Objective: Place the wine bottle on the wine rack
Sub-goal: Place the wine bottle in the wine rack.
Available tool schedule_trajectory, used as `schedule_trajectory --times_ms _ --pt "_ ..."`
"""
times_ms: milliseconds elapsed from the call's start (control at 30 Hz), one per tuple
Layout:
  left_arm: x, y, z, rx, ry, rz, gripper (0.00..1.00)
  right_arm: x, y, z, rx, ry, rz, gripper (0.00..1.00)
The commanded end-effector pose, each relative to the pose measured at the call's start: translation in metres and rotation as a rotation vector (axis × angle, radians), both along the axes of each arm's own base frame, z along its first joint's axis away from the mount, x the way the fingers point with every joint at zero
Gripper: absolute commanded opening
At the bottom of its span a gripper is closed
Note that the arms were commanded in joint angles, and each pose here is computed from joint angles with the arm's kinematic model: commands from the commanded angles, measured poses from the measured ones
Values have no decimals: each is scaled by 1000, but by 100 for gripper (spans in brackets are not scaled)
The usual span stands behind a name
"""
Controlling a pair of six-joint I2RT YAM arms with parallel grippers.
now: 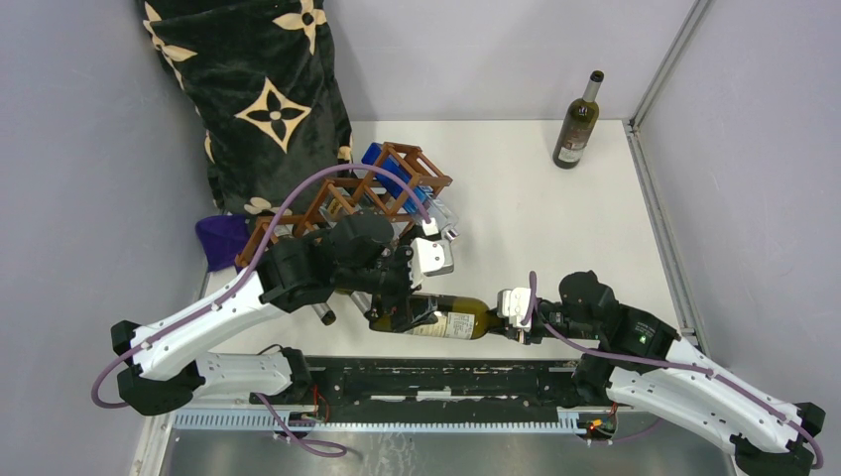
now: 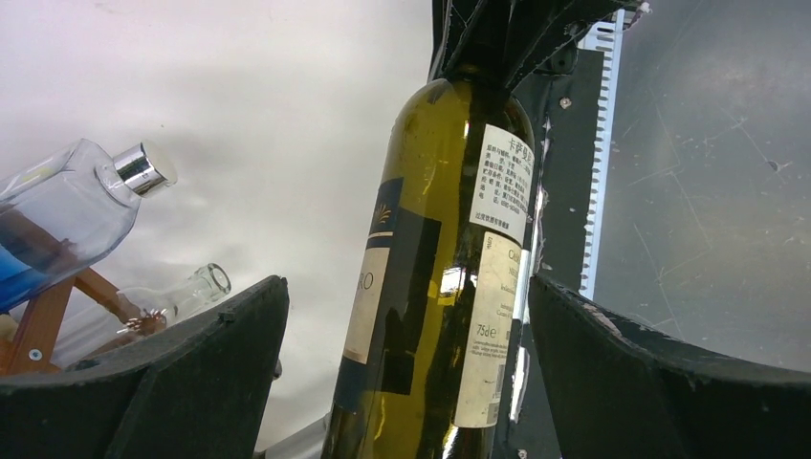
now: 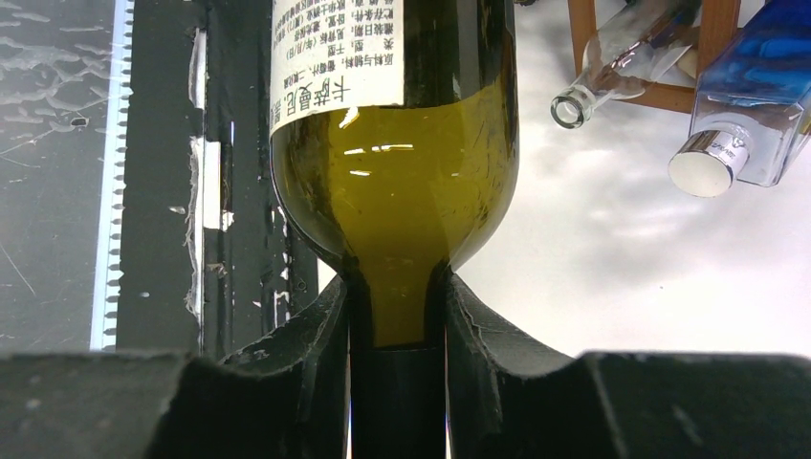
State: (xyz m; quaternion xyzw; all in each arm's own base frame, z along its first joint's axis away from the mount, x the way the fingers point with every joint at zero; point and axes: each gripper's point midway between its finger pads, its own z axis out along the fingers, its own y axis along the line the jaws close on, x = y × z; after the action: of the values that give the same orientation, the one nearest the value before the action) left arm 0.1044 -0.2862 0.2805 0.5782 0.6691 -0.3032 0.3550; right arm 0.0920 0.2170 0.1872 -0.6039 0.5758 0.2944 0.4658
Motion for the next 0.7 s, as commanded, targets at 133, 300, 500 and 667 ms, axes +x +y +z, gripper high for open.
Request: schedule_trajectory --times_ms 133,300,500,667 --pt "6 -7 27 -91 -5 26 100 6 18 61 218 -115 21 0" --pt "17 -8 42 -150 -23 102 100 8 17 65 236 -120 2 0" --pt "52 8 103 -379 -120 368 100 15 22 79 284 -116 -31 0" --pt "90 51 144 -528 -274 662 100 31 31 92 338 -81 -115 0"
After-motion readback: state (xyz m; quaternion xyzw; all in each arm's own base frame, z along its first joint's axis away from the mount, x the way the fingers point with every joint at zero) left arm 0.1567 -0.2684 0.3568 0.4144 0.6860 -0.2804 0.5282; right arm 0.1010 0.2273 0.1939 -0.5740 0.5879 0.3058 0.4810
